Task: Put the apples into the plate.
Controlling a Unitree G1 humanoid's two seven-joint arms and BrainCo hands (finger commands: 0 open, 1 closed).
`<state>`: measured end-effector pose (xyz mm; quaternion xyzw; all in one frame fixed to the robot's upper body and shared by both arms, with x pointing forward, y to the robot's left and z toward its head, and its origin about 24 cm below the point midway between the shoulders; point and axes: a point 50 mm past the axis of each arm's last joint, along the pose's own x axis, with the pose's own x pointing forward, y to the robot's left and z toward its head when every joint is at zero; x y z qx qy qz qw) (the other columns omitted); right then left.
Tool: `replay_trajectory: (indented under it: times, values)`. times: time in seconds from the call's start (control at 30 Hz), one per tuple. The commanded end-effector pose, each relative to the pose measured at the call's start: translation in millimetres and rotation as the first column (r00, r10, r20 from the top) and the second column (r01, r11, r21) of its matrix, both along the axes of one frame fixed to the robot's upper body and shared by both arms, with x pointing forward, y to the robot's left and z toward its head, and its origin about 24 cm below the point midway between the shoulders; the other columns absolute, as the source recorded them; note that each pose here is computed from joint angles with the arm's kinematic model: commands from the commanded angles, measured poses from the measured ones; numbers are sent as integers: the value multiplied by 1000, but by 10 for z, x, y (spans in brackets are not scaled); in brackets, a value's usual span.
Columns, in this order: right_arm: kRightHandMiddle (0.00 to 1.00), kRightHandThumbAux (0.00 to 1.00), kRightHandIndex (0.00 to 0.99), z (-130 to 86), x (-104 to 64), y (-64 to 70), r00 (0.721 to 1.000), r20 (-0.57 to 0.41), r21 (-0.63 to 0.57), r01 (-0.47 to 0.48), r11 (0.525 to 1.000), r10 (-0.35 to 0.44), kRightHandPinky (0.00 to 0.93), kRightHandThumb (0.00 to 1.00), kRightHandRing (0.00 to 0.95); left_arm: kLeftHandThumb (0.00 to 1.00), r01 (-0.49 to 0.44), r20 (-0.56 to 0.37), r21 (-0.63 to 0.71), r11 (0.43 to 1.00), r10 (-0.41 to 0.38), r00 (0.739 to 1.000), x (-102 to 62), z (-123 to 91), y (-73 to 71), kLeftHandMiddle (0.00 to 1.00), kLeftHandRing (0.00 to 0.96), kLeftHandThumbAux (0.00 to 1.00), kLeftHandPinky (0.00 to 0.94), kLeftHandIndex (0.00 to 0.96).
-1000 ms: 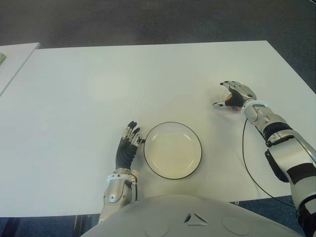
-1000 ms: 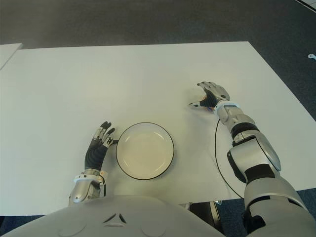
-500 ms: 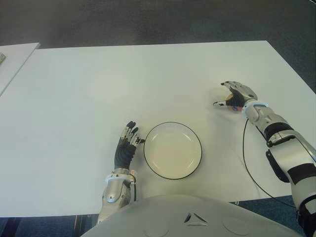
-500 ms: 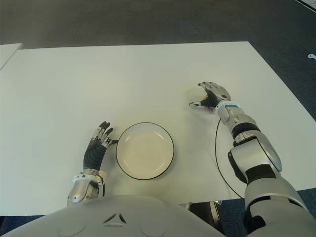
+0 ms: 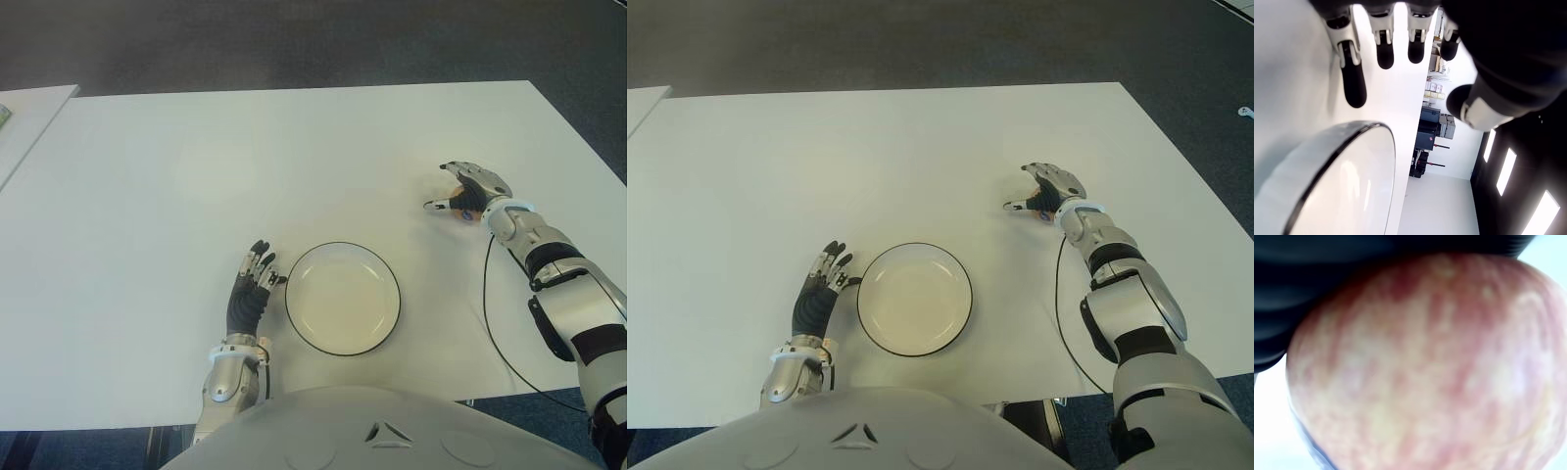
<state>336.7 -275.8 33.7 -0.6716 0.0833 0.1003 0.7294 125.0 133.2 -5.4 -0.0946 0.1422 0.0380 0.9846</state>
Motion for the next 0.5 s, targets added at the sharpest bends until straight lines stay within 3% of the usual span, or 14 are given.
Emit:
replay_trajectory:
  times: [0.03, 0.3, 0.5]
  values:
    - [6, 410, 0, -238, -202, -127, 993, -111, -40, 34, 999, -38, 123, 341, 33, 224, 3, -81, -2, 1000, -3, 997, -79, -116, 14, 93, 126, 628, 154, 12]
    - [6, 408, 0, -237, -217, -146, 993, -112, -63, 18, 998, -25, 107, 370, 32, 231, -1, -80, -4, 1000, 1, 997, -85, -108, 24, 84, 116, 622, 137, 7]
    - [43, 414, 24, -240, -246, -200, 992, -117, -75, 29, 997, -37, 162, 419, 73, 231, 0, -82, -1, 1000, 0, 997, -90, -107, 43, 89, 125, 624, 161, 8]
